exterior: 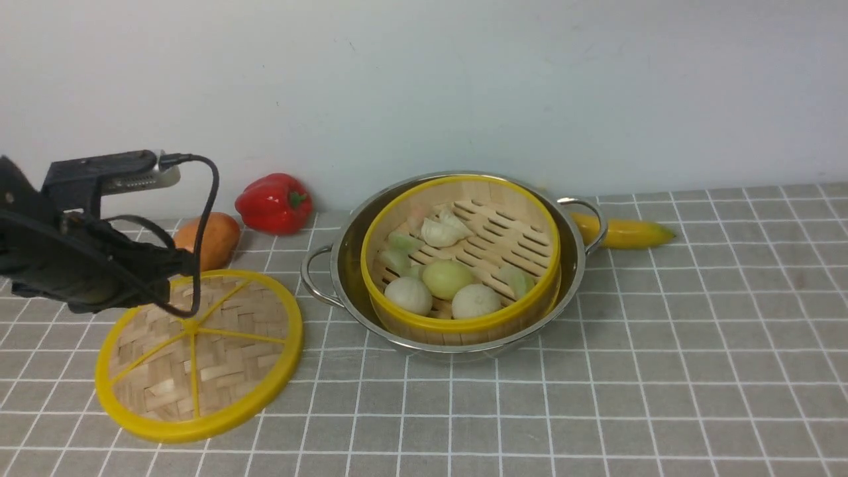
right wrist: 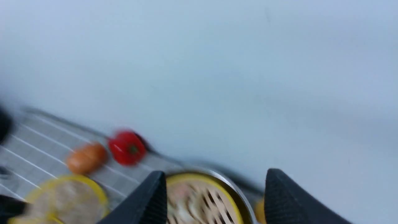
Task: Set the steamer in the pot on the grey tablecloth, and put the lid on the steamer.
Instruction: 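Grasp the bamboo steamer lid lying on the table by its centre knob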
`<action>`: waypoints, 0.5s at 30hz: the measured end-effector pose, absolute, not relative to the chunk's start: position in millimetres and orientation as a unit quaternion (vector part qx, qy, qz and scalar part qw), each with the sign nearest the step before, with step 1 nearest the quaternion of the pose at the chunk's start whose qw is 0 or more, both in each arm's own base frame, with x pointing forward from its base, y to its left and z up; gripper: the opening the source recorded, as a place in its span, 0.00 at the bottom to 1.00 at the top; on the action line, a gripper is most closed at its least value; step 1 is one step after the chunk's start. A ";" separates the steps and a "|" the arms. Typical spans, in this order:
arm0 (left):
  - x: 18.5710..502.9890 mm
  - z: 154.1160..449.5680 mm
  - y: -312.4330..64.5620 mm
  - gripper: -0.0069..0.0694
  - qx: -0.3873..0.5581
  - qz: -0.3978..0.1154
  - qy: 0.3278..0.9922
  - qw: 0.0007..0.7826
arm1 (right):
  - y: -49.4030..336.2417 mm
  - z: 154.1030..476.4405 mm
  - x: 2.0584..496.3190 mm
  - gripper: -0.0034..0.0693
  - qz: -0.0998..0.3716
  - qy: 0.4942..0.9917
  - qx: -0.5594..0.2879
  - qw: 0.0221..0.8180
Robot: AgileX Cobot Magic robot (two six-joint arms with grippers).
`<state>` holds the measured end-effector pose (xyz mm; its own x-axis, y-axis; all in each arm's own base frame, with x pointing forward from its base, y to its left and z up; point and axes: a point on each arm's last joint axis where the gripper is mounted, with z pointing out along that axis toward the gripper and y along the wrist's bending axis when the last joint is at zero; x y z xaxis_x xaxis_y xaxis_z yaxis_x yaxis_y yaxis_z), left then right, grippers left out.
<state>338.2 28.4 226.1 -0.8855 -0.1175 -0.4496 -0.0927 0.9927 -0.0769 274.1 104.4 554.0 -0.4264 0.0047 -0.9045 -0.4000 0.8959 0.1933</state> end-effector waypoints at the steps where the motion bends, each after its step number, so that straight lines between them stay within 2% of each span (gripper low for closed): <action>1: 343.4 226.7 28.6 0.41 -0.053 -0.028 0.972 0.225 | 96.6 572.4 246.5 0.63 0.204 0.802 -0.123 0.547; 4: 359.1 220.0 29.2 0.41 -0.051 -0.033 0.980 0.190 | 74.6 607.6 175.2 0.63 0.215 0.754 -0.128 0.607; 7: 366.6 213.8 28.3 0.41 -0.050 -0.037 0.983 0.172 | 60.3 616.8 130.6 0.63 0.218 0.732 -0.129 0.633; 10: 370.4 207.2 26.9 0.41 -0.047 -0.038 0.985 0.161 | 50.2 616.0 98.8 0.63 0.218 0.721 -0.132 0.645; 12: 372.8 198.4 25.5 0.41 -0.045 -0.038 0.987 0.148 | 39.4 607.6 65.2 0.63 0.214 0.714 -0.136 0.653; 15: 374.3 191.2 24.7 0.41 -0.043 -0.038 0.989 0.139 | 31.5 593.9 42.2 0.63 0.210 0.716 -0.136 0.652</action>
<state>374.3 24.7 191.2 -0.9578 -0.0945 -0.2715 -0.0737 0.9936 -0.0861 42.2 31.5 593.9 -0.1131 0.0793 -0.9904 -0.4682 0.8750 0.1235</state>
